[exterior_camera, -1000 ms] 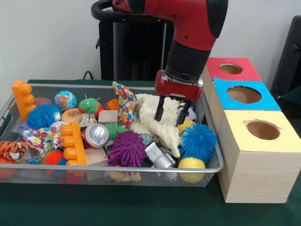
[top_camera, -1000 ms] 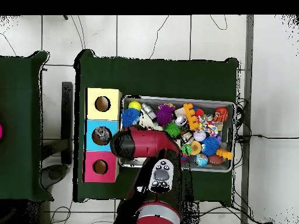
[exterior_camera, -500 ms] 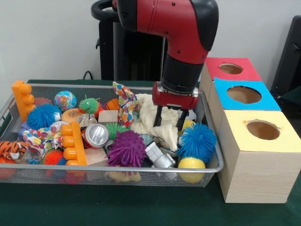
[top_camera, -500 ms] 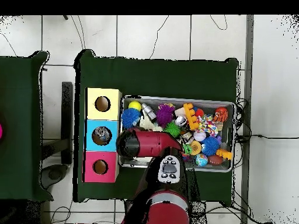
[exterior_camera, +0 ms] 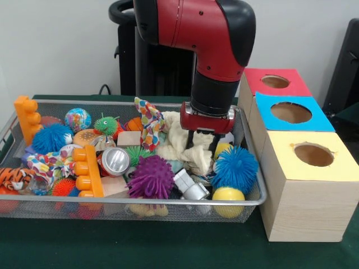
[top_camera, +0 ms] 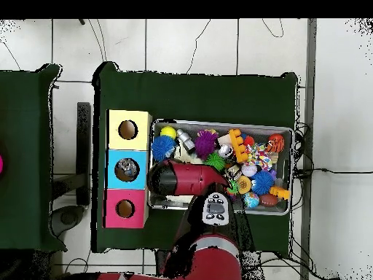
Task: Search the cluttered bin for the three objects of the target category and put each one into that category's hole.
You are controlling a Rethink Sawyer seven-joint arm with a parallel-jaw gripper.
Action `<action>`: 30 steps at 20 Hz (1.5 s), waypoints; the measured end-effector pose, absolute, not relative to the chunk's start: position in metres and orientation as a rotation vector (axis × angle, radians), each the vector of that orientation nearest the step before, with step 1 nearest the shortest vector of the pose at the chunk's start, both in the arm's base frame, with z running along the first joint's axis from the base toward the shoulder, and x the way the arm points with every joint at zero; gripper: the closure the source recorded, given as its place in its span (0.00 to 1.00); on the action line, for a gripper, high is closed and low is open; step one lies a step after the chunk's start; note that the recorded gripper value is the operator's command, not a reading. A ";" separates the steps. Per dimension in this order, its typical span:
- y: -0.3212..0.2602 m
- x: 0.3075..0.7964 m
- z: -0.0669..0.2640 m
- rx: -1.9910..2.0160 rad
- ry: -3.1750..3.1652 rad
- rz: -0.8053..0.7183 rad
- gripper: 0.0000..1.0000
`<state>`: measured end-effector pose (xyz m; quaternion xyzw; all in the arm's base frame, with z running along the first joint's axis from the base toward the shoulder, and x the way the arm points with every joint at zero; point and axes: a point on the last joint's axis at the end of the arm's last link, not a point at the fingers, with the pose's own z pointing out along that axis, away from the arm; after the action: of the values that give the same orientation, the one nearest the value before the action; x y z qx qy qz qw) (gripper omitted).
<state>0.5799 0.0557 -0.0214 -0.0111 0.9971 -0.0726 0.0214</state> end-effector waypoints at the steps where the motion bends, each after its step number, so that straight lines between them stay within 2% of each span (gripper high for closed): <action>1: 0.056 0.580 -0.022 -0.034 3.091 -0.225 1.00; 18: 0.063 0.577 -0.021 -0.050 3.105 -0.222 1.00; 21: 0.063 0.579 -0.005 -0.056 3.117 -0.229 1.00; 23: 0.060 0.581 0.021 -0.057 3.152 -0.247 1.00; 26: 0.055 0.577 0.044 -0.063 3.203 -0.282 1.00; 30: 0.046 0.566 0.069 -0.096 3.286 -0.370 1.00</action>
<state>0.5663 0.0463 0.0690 -0.0289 0.9898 -0.1115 -0.0834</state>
